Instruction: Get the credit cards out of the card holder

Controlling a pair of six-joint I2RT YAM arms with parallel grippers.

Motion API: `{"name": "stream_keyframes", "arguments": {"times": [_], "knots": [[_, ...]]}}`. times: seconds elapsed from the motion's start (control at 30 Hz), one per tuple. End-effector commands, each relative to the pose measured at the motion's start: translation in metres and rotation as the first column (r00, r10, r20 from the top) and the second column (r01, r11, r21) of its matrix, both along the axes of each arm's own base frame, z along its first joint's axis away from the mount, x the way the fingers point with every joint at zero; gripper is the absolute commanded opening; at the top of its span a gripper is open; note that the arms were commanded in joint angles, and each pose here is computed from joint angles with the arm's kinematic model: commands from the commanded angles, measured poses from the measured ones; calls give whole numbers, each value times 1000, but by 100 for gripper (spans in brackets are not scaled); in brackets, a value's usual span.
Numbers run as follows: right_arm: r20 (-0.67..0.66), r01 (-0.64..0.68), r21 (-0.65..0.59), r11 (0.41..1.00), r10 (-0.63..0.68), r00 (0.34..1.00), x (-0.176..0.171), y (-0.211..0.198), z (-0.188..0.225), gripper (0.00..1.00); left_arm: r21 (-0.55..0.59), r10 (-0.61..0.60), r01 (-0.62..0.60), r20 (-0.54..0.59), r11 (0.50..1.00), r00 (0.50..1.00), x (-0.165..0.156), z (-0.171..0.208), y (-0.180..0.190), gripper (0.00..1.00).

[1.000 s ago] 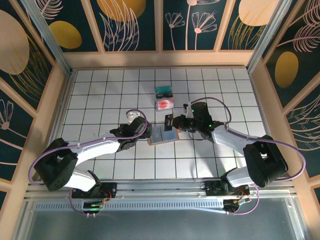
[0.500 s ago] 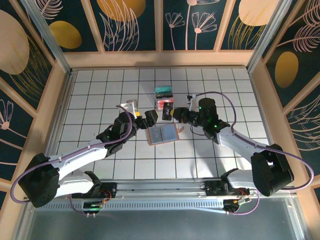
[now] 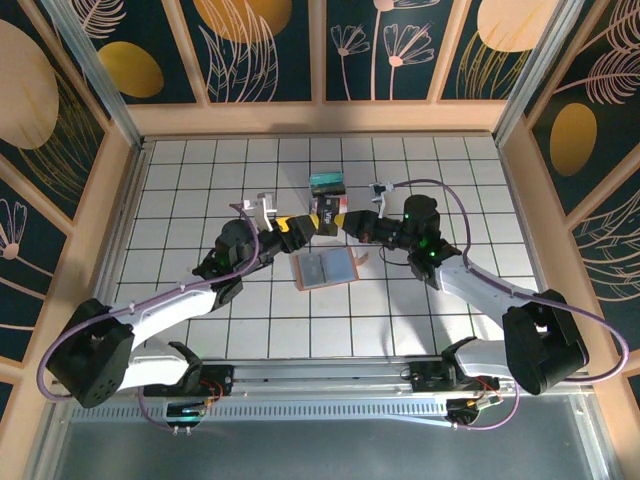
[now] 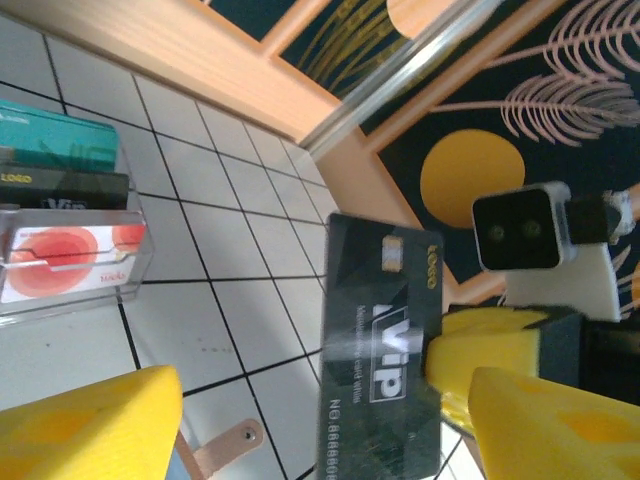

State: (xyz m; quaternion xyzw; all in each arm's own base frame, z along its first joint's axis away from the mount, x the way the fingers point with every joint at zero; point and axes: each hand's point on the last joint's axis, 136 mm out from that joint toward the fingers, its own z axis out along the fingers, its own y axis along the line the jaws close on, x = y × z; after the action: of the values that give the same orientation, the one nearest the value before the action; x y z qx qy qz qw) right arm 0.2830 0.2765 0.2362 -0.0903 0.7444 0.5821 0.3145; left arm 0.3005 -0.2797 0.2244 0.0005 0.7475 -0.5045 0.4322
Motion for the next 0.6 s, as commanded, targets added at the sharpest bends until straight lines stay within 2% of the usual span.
{"name": "stream_keyframes", "arguments": {"times": [0.0, 0.37, 0.53, 0.57], "knots": [[57, -56, 69, 996, 52, 997, -11, 1, 23, 0, -66, -71, 75, 59, 995, 996, 0, 25, -13, 72], [57, -110, 105, 988, 104, 993, -18, 5, 27, 0, -98, -151, 159, 90, 982, 984, -4, 34, -27, 48], [45, -118, 105, 987, 114, 992, -18, 7, 24, 0, -97, -150, 159, 95, 982, 984, -4, 35, -28, 31], [41, -120, 103, 987, 117, 992, -19, 7, 23, 0, -93, -149, 157, 94, 983, 984, -3, 35, -27, 25]]}}
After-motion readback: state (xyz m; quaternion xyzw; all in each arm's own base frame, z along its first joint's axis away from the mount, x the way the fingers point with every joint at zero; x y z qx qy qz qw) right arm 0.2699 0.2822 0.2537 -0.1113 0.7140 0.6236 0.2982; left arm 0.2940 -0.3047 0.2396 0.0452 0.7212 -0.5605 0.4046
